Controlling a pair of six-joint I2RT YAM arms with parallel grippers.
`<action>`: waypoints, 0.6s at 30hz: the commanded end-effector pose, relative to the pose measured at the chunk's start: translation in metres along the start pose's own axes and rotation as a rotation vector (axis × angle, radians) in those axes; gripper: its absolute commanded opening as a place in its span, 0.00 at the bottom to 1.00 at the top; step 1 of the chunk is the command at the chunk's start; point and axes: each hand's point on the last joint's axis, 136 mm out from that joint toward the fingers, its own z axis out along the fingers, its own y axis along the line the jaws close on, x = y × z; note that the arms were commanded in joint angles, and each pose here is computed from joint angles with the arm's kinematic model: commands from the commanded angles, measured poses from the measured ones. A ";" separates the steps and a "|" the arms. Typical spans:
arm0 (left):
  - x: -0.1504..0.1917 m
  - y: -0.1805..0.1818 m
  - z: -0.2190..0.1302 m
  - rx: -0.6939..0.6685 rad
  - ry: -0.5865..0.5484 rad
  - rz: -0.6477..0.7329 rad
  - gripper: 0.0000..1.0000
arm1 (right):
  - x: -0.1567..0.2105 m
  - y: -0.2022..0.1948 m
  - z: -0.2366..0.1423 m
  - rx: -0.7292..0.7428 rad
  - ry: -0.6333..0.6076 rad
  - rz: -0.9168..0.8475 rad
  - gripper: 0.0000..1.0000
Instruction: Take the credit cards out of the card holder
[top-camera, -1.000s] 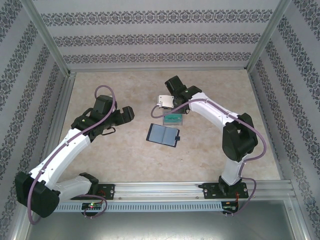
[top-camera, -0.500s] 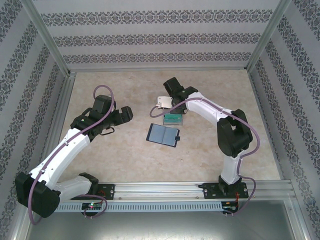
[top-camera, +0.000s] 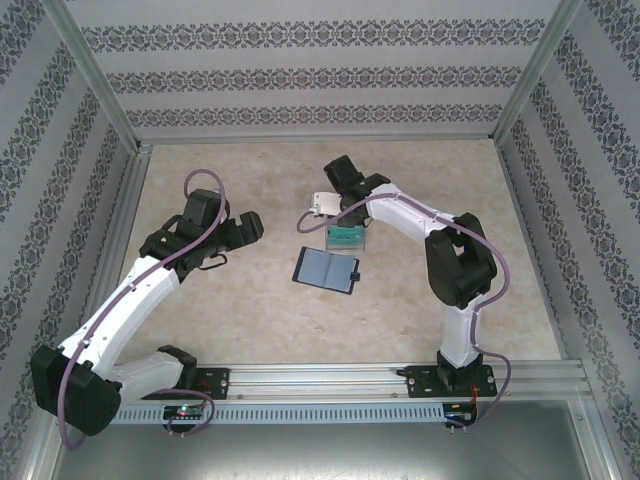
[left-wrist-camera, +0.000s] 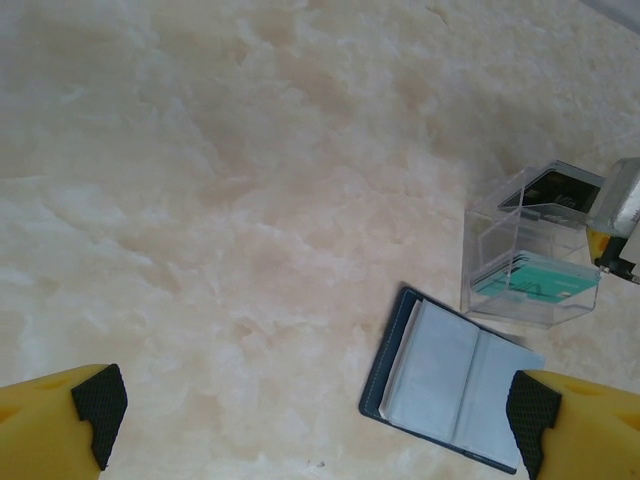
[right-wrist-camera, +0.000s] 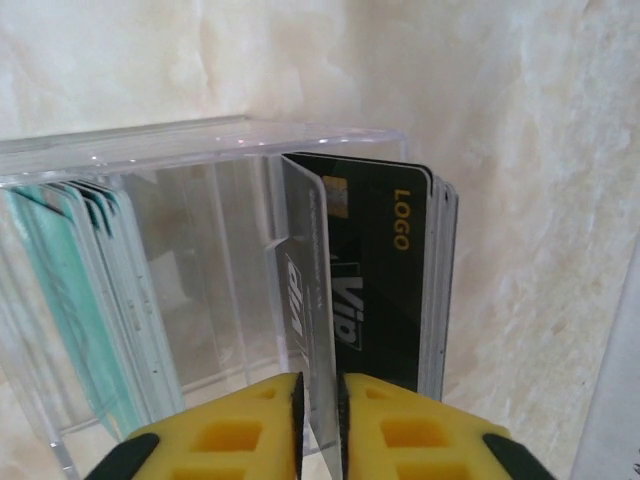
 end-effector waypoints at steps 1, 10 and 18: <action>0.003 0.010 -0.002 -0.026 0.007 -0.019 0.99 | -0.003 -0.015 0.000 0.033 -0.009 0.040 0.24; 0.004 0.011 0.000 -0.024 0.012 -0.023 0.99 | -0.001 -0.029 0.006 0.093 0.018 0.079 0.29; 0.004 0.011 0.002 -0.023 0.019 -0.025 1.00 | 0.002 -0.040 0.009 0.124 0.030 0.123 0.29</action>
